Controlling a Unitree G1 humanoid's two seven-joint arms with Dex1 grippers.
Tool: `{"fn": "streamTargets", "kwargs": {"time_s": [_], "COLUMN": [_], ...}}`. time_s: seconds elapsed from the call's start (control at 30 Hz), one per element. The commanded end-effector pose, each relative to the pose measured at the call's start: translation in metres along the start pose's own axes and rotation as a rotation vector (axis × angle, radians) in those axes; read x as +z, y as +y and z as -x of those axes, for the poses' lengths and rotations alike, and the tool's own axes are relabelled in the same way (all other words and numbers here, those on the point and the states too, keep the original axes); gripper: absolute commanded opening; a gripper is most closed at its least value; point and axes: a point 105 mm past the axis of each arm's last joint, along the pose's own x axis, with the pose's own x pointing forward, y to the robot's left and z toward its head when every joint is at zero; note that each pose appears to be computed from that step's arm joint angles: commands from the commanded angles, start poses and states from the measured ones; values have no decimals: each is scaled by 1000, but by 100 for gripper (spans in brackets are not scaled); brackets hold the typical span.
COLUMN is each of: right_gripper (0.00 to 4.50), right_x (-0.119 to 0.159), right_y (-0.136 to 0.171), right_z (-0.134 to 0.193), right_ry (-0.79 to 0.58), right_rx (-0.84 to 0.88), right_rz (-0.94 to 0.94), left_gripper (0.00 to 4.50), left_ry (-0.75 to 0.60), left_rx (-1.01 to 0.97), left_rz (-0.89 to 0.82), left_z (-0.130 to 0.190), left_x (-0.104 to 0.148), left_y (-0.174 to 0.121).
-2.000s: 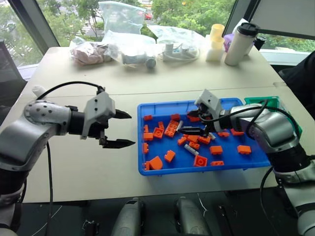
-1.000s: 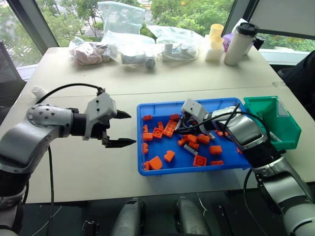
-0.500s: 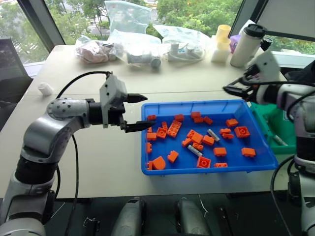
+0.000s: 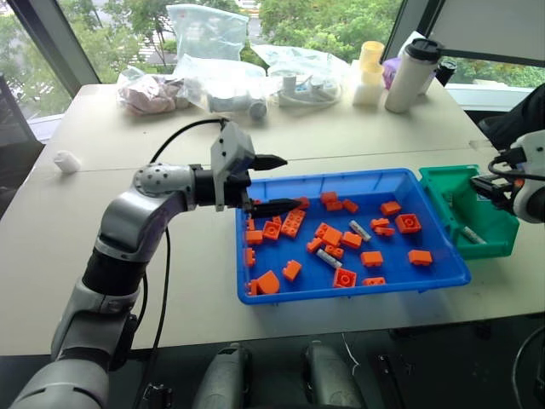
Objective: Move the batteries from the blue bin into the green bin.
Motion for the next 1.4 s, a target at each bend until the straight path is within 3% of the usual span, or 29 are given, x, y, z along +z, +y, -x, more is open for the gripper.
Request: {"fn": "streamTargets", "kwargs": {"time_s": [0.03,0.07,0.33,0.5,0.6,0.67,0.83,0.97,1.4], "right_gripper": [397,446,446,446,446,446,446,446,446], "right_x": [7,9,41,55,34,21,1,-13,-29], "right_y": [-5,-7,3,81,149,170,194,212,228], "right_z": [3,3,7,31,71,83,78,88,65], "right_ry": [-31,-33,-108,-154,-118,-75,-5,48,141], "right_rx": [-25,-30,32,487,909,1039,1100,1250,1307], "right_rz": [-1,3,60,142,283,299,335,349,368], "left_gripper": [450,450,450,450,450,450,450,450,450], "left_ry": [-19,-16,0,64,253,315,332,322,374], "left_rx": [0,6,40,-18,-109,-145,-146,-138,-125], "left_rz": [-59,-62,-78,-84,-138,-147,-178,-170,-195], "left_z": [2,3,14,26,44,52,51,47,47], "left_x": [12,12,14,12,-8,-13,-11,-12,-22], "left_y": [2,2,6,-4,-20,-27,-29,-31,-29]}}
